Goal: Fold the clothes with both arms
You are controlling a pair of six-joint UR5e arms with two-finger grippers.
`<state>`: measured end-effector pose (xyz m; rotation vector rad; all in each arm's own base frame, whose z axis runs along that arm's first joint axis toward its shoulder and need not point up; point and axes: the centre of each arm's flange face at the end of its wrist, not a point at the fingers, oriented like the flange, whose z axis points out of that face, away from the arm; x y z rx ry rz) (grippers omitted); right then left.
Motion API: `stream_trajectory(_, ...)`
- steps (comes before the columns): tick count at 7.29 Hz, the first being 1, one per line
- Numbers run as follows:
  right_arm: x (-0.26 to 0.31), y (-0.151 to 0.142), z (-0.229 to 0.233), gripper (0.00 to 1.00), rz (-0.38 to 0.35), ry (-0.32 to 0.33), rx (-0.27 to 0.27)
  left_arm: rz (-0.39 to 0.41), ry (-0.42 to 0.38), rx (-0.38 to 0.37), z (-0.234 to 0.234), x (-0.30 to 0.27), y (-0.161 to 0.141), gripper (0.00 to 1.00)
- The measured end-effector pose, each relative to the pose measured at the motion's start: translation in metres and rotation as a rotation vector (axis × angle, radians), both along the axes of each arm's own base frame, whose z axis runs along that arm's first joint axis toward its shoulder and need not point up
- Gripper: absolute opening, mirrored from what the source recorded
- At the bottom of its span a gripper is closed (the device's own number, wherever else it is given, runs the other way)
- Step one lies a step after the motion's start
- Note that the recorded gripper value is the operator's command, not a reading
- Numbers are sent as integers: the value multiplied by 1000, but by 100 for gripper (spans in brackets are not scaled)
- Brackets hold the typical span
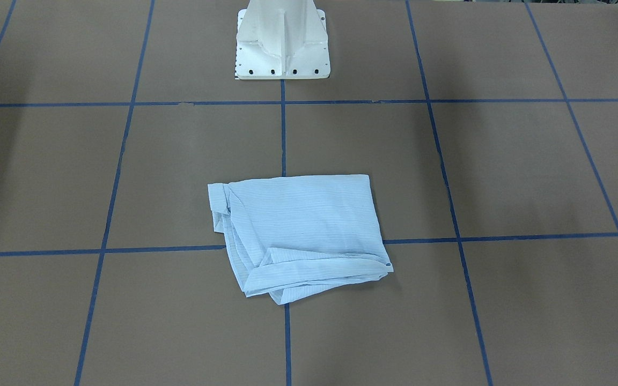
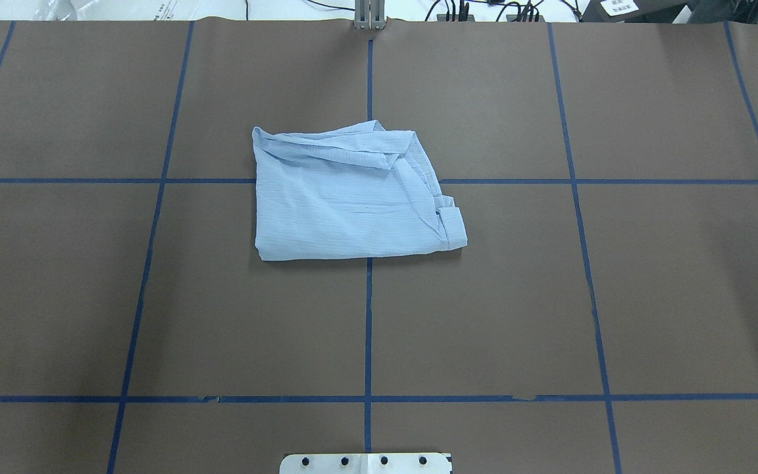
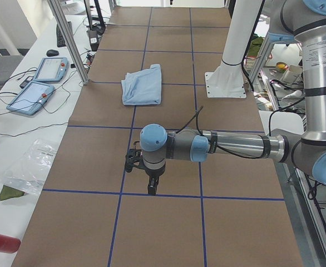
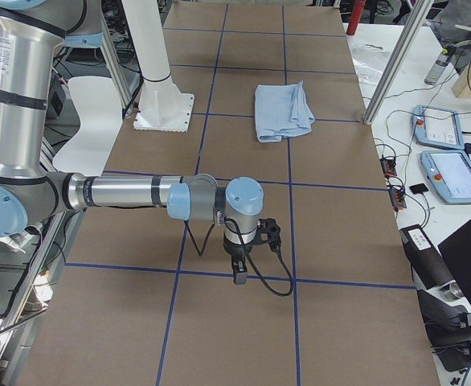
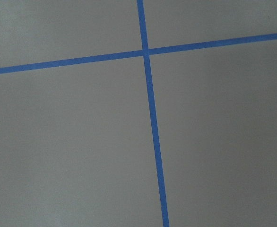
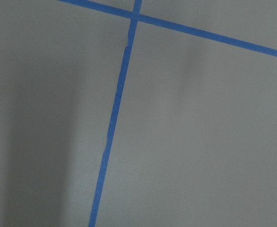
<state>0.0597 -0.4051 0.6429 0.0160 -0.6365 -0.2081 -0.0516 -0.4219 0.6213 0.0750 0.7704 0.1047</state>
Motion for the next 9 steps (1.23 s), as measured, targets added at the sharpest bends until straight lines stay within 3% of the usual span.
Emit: stream_trajectory(9, 0, 0, 0, 100, 1, -1, 0, 2, 1, 30, -7, 1, -2, 100)
